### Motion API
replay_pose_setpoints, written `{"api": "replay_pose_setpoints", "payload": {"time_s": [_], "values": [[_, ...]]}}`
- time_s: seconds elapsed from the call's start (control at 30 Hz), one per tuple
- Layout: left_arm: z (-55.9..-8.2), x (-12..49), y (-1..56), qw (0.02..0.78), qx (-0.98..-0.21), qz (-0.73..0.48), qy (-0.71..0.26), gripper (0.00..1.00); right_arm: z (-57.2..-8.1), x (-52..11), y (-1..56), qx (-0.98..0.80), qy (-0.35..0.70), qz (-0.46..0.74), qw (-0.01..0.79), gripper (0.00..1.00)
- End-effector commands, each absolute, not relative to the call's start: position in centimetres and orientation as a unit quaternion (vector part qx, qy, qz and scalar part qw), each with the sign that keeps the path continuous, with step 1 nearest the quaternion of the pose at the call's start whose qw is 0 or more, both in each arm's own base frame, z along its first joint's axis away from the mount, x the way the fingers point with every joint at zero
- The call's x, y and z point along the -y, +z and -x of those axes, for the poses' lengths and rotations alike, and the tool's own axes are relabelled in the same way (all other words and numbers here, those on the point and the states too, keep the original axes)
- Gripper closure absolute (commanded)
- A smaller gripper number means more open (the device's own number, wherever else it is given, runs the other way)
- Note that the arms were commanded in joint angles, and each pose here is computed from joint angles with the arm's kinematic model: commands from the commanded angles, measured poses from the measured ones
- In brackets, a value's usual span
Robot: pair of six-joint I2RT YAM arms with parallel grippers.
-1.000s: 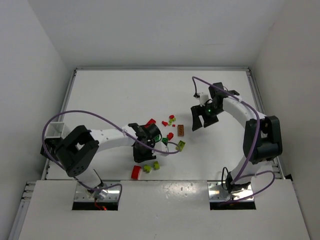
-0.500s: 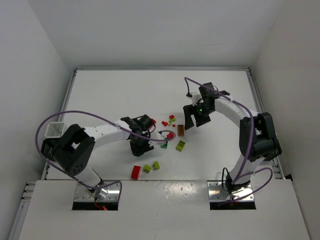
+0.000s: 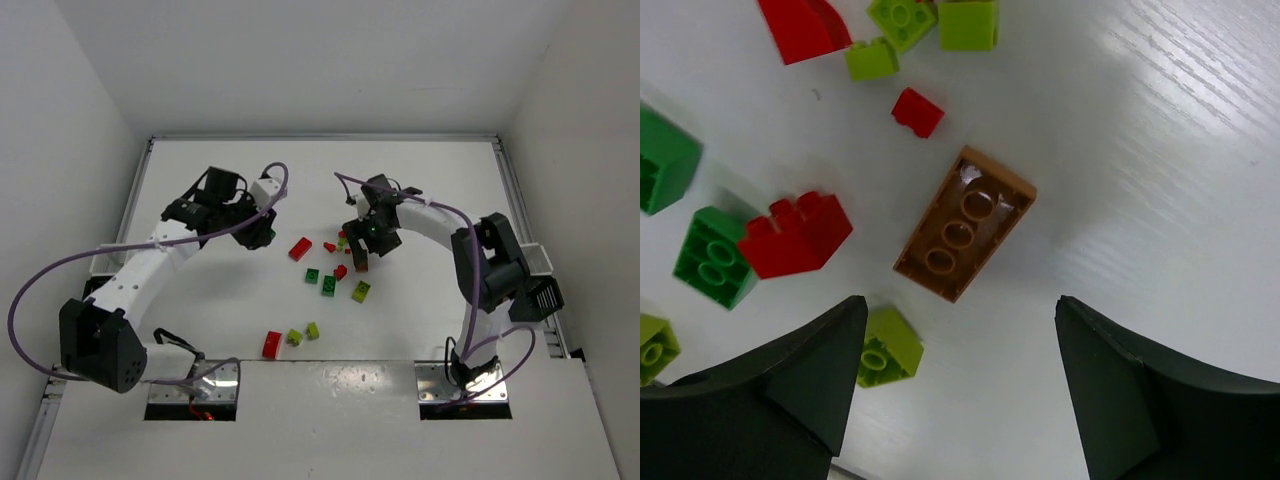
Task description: Sort the legos into containers by color
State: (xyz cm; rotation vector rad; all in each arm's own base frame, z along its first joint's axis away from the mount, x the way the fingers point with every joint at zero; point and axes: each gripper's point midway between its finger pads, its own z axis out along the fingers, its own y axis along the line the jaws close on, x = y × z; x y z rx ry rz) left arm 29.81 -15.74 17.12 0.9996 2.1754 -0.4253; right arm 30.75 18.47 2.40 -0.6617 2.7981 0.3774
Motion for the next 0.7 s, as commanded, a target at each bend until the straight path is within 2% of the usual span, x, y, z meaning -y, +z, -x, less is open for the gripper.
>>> {"api": "replay_pose_setpoints", "payload": {"time_s": [0.0, 0.4, 0.6, 0.63, 0.67], "values": [[-29.7, 15.5, 18.7, 0.36, -0.839, -0.359, -0.195, 1.0, -32.8, -19.3, 2.4, -0.959, 0.102, 0.222, 0.145, 0.24], [-29.8, 13.5, 19.2, 0.372, -0.841, -0.337, -0.203, 1.0, -33.4, -19.6, 0.0, -0.965, 0.037, 0.222, 0.133, 0.24], [-29.8, 13.0, 19.1, 0.374, -0.841, -0.334, -0.202, 1.0, -32.3, -19.3, -1.3, -0.968, 0.038, 0.219, 0.115, 0.34], [-30.0, 13.0, 19.3, 0.378, -0.839, -0.335, -0.202, 1.0, -31.9, -19.1, -1.6, -0.969, 0.037, 0.219, 0.11, 0.43], [-30.0, 13.0, 19.3, 0.379, -0.839, -0.335, -0.202, 1.0, -31.7, -19.2, -1.8, -0.969, 0.041, 0.219, 0.108, 0.47]]}}
